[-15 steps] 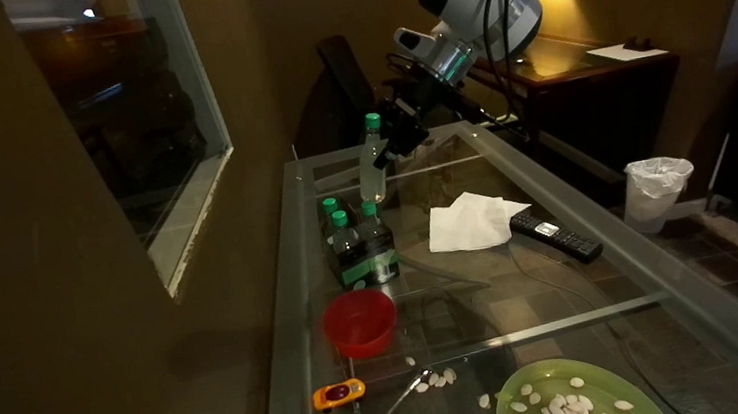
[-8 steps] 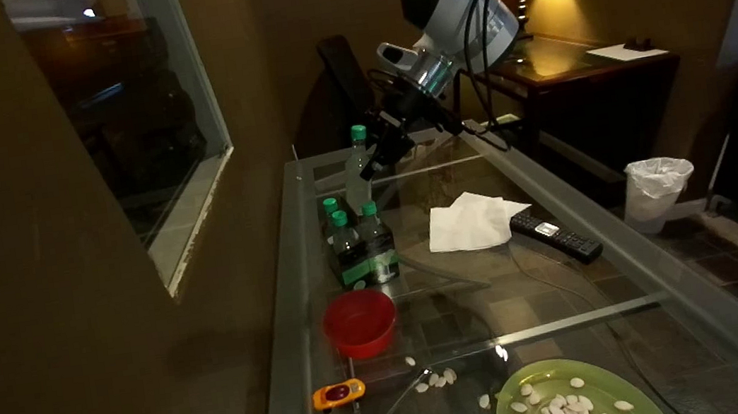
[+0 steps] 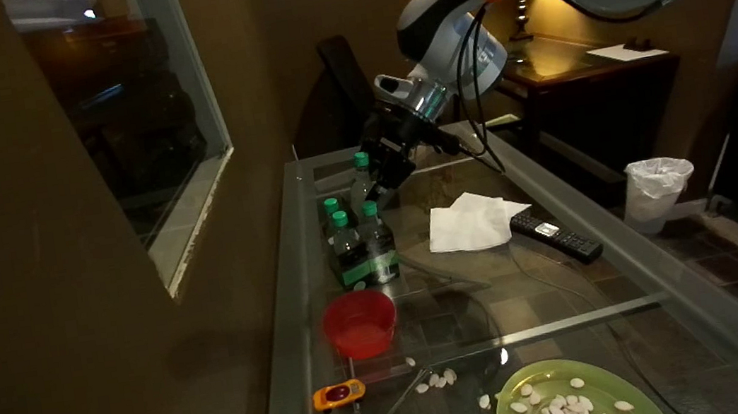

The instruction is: Put the bottle in the box

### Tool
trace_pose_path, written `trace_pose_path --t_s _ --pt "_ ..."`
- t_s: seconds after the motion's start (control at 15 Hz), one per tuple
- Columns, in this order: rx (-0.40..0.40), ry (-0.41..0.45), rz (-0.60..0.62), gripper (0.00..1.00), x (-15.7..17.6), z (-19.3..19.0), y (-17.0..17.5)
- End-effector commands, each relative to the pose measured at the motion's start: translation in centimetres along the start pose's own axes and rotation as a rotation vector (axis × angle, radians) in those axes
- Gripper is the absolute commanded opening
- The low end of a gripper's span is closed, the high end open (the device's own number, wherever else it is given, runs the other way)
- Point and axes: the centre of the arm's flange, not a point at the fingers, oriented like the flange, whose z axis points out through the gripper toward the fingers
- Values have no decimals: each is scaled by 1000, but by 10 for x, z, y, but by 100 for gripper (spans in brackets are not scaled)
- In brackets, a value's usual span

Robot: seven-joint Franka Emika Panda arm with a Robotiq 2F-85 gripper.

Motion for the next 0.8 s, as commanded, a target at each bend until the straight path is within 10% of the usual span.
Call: trace_pose_path --t_s 0.0,0.53,0.6,0.67,0.73 --pt "54 2 -8 27 0 12 21" --pt "171 -99 -81 27 -11 39 15" --pt "174 -105 -88 42 -9 40 15" --pt "177 -118 -104 77 -6 38 15" --pt "178 -122 -115 78 -2 37 15"
